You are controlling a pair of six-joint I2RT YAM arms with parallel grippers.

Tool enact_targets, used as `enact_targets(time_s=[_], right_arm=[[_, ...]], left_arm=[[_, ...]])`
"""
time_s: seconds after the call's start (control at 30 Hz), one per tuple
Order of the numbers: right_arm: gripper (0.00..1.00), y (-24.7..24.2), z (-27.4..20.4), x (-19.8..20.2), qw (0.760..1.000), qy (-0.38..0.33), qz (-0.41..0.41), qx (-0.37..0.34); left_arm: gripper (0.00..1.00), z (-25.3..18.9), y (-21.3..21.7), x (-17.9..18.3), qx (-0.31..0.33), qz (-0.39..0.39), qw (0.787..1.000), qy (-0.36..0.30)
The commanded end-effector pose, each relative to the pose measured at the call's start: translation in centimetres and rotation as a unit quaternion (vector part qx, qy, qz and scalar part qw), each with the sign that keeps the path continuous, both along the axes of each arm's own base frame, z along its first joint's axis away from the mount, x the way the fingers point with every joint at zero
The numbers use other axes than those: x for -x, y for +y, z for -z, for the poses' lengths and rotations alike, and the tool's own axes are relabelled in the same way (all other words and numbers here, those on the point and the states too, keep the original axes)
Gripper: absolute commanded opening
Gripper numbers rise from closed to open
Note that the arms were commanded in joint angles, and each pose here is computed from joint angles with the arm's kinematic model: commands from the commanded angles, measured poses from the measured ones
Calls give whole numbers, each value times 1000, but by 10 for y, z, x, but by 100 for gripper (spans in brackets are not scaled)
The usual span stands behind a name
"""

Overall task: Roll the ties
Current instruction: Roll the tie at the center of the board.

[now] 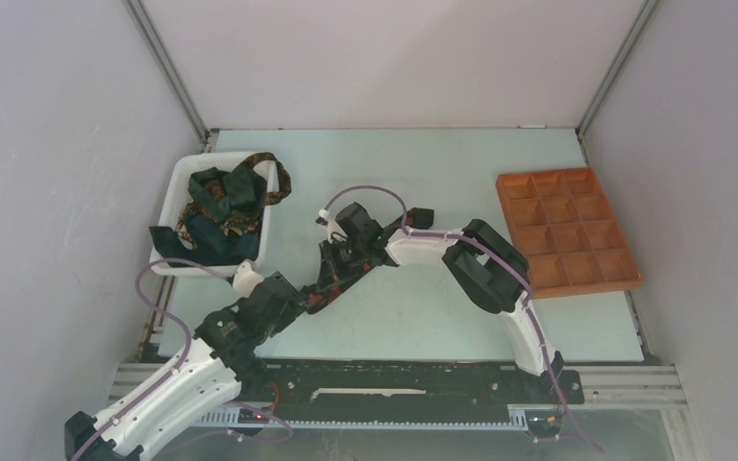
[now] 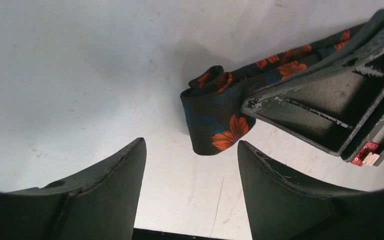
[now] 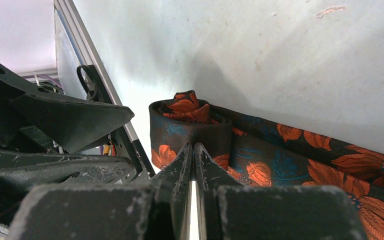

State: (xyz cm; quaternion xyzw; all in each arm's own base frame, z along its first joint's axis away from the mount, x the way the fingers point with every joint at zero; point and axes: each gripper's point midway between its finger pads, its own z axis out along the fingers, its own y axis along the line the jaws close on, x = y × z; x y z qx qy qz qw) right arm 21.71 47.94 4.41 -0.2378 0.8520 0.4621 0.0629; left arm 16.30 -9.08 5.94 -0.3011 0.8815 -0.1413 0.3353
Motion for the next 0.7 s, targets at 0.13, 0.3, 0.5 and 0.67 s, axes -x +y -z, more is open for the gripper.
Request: enact_targets(time_s=[0.13,0.3,0.5,0.67], right_arm=[[6,-6,25,1,1000,11,-1,14],[4,-8,29,3,1000,15,-2,18],[4,-11,31,1,1000,18,0,19],[3,-12,31,2,1000,19,-1,20]], left_arm=[[73,2,-1,-17,64,-87,993,-37],[72,7,-7,-21,98,-100,989,-47],[71,12,-10,-24,120,-107,985,-55],[71,21,-12,-24,123,-107,986,-48]])
